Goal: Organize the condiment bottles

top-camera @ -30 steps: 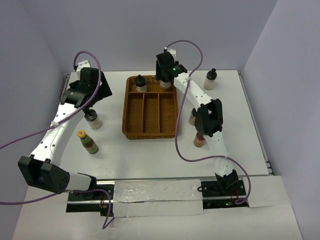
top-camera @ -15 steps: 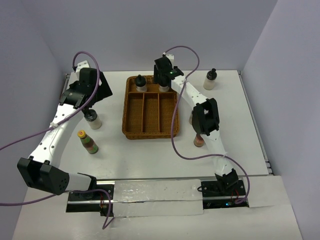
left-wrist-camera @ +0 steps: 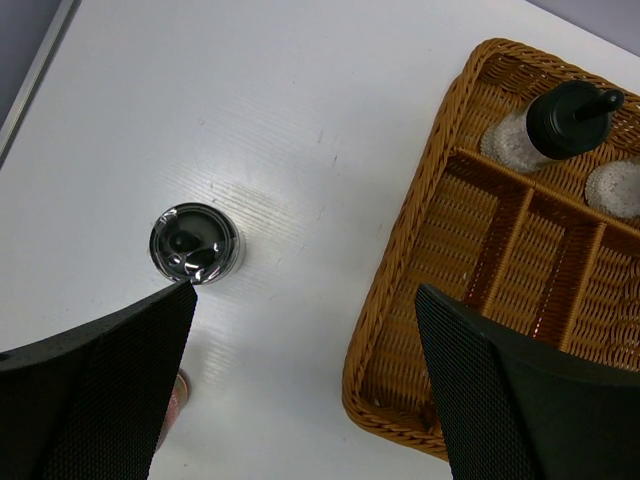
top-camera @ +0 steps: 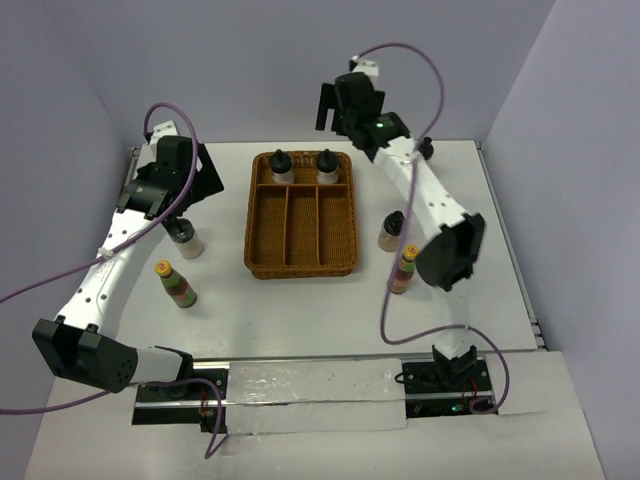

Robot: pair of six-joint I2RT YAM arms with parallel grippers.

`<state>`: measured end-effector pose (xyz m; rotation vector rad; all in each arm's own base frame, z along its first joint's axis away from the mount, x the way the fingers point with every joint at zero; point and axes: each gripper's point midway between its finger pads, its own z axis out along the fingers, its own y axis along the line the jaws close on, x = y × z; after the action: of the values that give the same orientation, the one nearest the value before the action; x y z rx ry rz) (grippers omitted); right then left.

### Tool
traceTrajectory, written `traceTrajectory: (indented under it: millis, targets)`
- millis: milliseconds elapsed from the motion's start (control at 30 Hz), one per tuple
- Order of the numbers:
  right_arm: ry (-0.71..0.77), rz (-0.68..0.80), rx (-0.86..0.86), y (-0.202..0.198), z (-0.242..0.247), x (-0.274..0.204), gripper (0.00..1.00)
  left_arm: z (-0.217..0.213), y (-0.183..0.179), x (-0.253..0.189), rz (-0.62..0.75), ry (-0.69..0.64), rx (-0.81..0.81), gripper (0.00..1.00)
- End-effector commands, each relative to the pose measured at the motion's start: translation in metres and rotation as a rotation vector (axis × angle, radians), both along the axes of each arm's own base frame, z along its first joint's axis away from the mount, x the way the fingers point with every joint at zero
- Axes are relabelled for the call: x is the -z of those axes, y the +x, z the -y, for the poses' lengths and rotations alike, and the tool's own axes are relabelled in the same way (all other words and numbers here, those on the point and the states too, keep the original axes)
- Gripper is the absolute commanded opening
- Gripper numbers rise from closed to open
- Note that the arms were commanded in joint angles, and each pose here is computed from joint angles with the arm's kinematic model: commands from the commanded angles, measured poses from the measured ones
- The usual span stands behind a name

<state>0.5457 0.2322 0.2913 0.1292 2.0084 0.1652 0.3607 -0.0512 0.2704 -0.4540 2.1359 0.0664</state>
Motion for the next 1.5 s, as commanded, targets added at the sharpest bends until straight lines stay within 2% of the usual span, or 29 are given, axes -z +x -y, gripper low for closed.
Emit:
traceTrajectory:
  millis: [0,67,133,233,367,500,700,767,867,933,1067,1300,1467]
  targets:
    - [0.013,0.071,0.061,-0.074,0.051,-0.075,1.0,0.002,0.006,-0.019,0.054,0.006,0.019,0.98]
    - [-0.03,0.015,0.078,-0.1,0.066,-0.048,1.0,0.004,0.008,-0.02,0.063,-0.001,0.029,0.97]
    - [-0.017,0.035,0.101,-0.14,0.091,-0.05,1.0,0.007,0.011,-0.023,0.074,-0.008,0.041,0.97]
    - [-0.023,-0.015,0.14,-0.192,0.121,-0.022,1.0,0.011,0.016,-0.023,0.083,-0.005,0.056,0.97]
    - [-0.018,-0.071,0.2,-0.24,0.151,-0.003,0.99,0.012,0.018,-0.014,0.059,0.012,0.064,0.97]
    - [-0.023,-0.112,0.234,-0.269,0.168,0.014,0.99,0.003,0.006,0.001,0.006,0.036,0.025,0.97]
    - [-0.028,-0.144,0.233,-0.274,0.169,0.029,1.0,-0.026,-0.038,0.011,-0.057,0.073,-0.09,0.97]
    - [-0.02,-0.147,0.215,-0.269,0.163,0.03,1.0,-0.047,-0.056,0.014,-0.085,0.126,-0.196,0.97]
    - [-0.016,-0.149,0.197,-0.264,0.157,0.031,1.0,-0.061,-0.065,0.032,-0.141,0.182,-0.243,0.96]
    - [-0.018,-0.14,0.186,-0.26,0.154,0.029,1.0,-0.067,-0.06,0.05,-0.176,0.165,-0.247,0.96]
    - [-0.026,-0.132,0.189,-0.257,0.155,0.024,1.0,-0.062,-0.044,0.075,-0.231,0.014,-0.19,0.99]
    - [-0.016,-0.128,0.17,-0.257,0.151,0.024,1.0,-0.055,-0.015,0.103,-0.257,-0.055,-0.148,0.99]
    - [-0.01,-0.113,0.167,-0.256,0.151,0.018,1.0,-0.054,-0.007,0.12,-0.285,-0.075,-0.164,0.99]
